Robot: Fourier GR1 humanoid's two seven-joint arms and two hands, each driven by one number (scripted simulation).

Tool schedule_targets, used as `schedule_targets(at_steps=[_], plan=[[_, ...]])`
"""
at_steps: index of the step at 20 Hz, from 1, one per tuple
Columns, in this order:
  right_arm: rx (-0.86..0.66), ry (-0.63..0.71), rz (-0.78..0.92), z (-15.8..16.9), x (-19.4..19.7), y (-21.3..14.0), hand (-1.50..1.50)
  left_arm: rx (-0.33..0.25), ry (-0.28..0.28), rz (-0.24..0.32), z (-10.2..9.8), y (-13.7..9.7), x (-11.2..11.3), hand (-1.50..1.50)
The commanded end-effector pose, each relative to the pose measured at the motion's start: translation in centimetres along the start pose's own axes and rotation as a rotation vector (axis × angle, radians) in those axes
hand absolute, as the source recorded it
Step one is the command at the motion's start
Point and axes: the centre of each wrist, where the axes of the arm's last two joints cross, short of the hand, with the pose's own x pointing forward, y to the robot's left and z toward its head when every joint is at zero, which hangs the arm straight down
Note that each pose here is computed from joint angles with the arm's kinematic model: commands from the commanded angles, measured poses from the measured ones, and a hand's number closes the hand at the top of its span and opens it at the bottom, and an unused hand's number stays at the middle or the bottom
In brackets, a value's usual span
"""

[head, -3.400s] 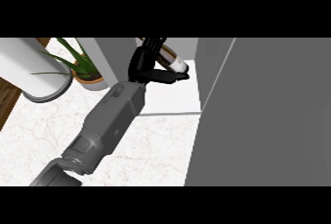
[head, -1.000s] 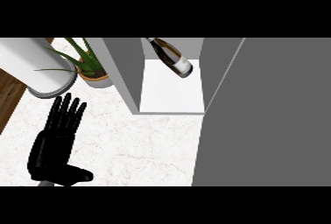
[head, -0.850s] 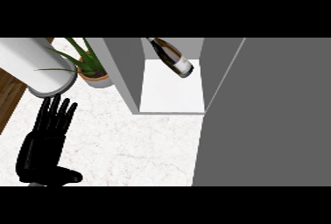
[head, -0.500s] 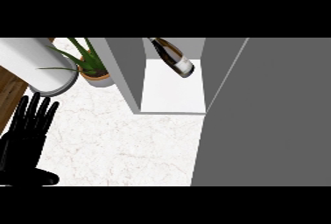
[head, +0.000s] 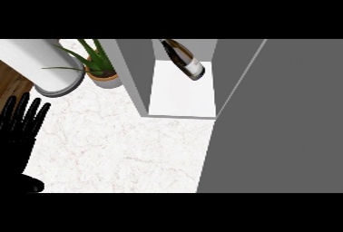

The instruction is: Pick up the wine, place it into the cabinet and close the cabinet

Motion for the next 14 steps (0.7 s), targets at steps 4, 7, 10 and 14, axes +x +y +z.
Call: schedule_targets(at_steps=[4, 7, 10, 14], plan=[[0.016, -0.114, -0.202, -1.9, 2.5, 1.5, 1.5, -0.032, 0.007, 0.002, 0.1, 0.8, 0.7, -1.5], [0.021, -0.134, -0.2, -3.0, 2.2, 1.5, 1.5, -0.032, 0.001, -0.007, -1.0, 1.7, 1.6, -1.5], [0.017, -0.128, -0.176, -5.1, 1.7, 0.9, 1.5, -0.022, -0.019, -0.019, -1.2, 1.4, 1.0, -1.5], [-0.013, -0.129, -0.148, -9.0, 2.1, 0.4, 1.5, -0.047, 0.011, 0.014, -0.8, 1.5, 0.6, -1.5]])
